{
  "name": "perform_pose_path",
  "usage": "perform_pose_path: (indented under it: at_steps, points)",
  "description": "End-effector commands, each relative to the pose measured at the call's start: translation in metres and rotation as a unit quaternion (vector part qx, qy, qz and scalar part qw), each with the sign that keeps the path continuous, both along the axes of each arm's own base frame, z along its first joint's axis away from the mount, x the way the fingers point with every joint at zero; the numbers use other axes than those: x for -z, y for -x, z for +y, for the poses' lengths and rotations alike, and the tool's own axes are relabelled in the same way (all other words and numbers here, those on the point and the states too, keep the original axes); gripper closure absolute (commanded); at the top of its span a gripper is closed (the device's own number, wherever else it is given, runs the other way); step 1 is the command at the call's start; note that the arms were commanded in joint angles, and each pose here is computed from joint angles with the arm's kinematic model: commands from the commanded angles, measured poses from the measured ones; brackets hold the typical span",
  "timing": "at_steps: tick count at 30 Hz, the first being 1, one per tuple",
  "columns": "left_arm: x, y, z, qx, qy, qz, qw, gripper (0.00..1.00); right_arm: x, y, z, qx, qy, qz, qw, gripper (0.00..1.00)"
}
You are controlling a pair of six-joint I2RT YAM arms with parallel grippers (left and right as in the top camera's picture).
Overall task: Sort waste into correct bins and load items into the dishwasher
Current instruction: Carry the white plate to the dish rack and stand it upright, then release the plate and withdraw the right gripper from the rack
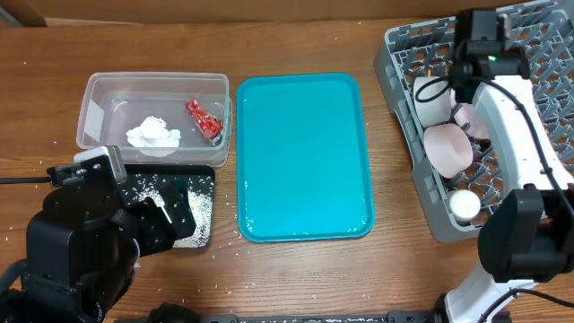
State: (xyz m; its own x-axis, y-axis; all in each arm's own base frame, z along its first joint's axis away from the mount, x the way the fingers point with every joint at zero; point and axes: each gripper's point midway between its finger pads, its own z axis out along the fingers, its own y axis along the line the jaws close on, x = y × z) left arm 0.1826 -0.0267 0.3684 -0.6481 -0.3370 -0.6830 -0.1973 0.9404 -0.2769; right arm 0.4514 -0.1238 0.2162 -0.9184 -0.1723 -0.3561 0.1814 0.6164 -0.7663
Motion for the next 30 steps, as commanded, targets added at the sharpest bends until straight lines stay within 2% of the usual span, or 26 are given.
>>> perform_pose_path:
  at_steps: [1, 4, 10, 13, 15, 18, 21, 23, 25, 26, 27, 28, 30]
  points:
    - [-0.004, 0.0, 0.001, 0.0, 0.0, -0.006, 1.0, 0.0, -0.009, -0.007, 0.037, -0.028, -0.003, -0.024, 0.999, 0.64]
    - [-0.004, 0.0, 0.001, 0.0, 0.0, -0.006, 1.0, 0.0, -0.007, -0.009, 0.073, -0.06, -0.006, -0.024, 0.998, 0.6]
    - [-0.004, 0.0, 0.001, 0.0, 0.0, -0.006, 1.0, 0.0, -0.027, 0.001, 0.105, -0.037, -0.007, -0.081, 0.996, 0.47]
    - [-0.004, 0.0, 0.001, 0.0, 0.0, -0.006, 1.0, 0.0, -0.038, 0.012, 0.128, -0.038, -0.073, -0.1, 0.992, 0.43]
    - [-0.004, 0.0, 0.001, 0.0, 0.0, -0.006, 1.0, 0.0, -0.044, 0.023, 0.154, -0.055, -0.163, -0.093, 0.981, 0.43]
    - [-0.004, 0.0, 0.001, 0.0, 0.0, -0.006, 1.0, 0.0, -0.055, 0.047, 0.202, -0.09, -0.319, -0.062, 0.942, 0.42]
    - [-0.004, 0.0, 0.001, 0.0, 0.0, -0.006, 1.0, 0.0, -0.079, 0.075, 0.252, -0.148, -0.46, -0.026, 0.875, 0.42]
    - [-0.004, 0.0, 0.001, 0.0, 0.0, -0.006, 1.0, 0.0, -0.098, 0.087, 0.27, -0.18, -0.511, -0.027, 0.84, 0.42]
    - [-0.004, 0.0, 0.001, 0.0, 0.0, -0.006, 1.0, 0.0, -0.12, 0.095, 0.277, -0.209, -0.534, -0.047, 0.818, 0.41]
    - [-0.004, 0.0, 0.001, 0.0, 0.0, -0.006, 1.0, 0.0, -0.13, 0.098, 0.279, -0.22, -0.541, -0.056, 0.81, 0.38]
    - [-0.004, 0.0, 0.001, 0.0, 0.0, -0.006, 1.0, 0.0, -0.14, 0.104, 0.281, -0.232, -0.549, -0.066, 0.801, 0.23]
    - [-0.004, 0.0, 0.001, 0.0, 0.0, -0.006, 1.0, 0.0, -0.149, 0.11, 0.282, -0.241, -0.556, -0.072, 0.792, 0.0]
    - [-0.004, 0.0, 0.001, 0.0, 0.0, -0.006, 1.0, 0.0, -0.164, 0.122, 0.283, -0.257, -0.567, -0.082, 0.778, 0.0]
